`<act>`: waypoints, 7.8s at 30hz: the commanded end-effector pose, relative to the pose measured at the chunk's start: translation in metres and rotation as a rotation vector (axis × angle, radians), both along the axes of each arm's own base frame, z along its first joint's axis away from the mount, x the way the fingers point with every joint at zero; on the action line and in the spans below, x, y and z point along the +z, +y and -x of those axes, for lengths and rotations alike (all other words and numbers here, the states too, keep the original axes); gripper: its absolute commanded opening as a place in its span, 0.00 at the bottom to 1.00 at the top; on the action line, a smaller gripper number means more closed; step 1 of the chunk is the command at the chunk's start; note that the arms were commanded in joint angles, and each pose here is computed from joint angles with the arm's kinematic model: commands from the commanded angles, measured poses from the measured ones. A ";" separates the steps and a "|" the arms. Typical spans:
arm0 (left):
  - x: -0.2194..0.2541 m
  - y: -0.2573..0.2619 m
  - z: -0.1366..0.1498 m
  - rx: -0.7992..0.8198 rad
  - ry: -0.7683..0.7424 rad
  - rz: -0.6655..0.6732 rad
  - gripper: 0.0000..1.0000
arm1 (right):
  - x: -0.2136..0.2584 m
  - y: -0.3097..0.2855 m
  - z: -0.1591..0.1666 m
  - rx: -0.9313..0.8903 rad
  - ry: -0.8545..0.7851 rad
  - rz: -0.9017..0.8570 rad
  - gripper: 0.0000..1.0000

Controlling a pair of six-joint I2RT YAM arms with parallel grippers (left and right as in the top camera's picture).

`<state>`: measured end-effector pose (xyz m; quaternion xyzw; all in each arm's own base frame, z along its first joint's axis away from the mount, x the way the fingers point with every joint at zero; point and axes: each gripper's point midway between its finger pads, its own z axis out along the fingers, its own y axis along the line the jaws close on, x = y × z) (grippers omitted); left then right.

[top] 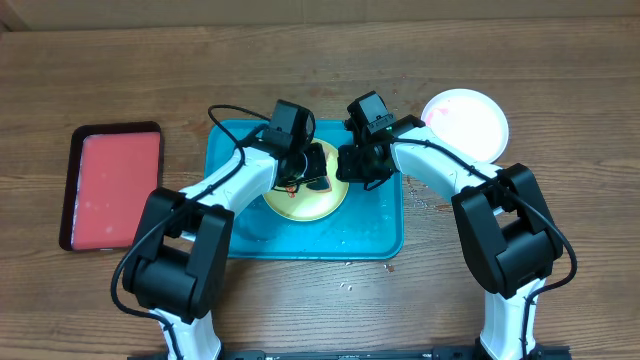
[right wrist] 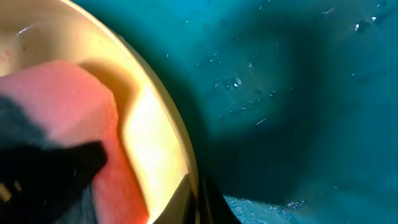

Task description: Clean dirty plates on tray and stack at the side

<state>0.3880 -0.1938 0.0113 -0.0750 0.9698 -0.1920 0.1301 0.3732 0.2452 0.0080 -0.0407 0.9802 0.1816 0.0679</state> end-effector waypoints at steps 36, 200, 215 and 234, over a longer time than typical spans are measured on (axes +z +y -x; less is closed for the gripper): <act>-0.018 0.021 0.059 -0.058 0.268 -0.234 0.04 | -0.010 -0.007 0.005 -0.014 0.023 0.044 0.04; 0.137 0.382 -0.004 0.859 -0.110 -0.222 1.00 | 0.150 -0.205 -0.083 -0.284 -0.241 0.137 0.04; 0.137 0.382 -0.005 0.858 -0.110 -0.222 1.00 | 0.066 -0.326 -0.064 -0.544 -0.104 0.174 0.26; 0.137 0.382 -0.005 0.858 -0.110 -0.222 1.00 | 0.159 -0.255 0.019 -0.277 -0.096 0.051 1.00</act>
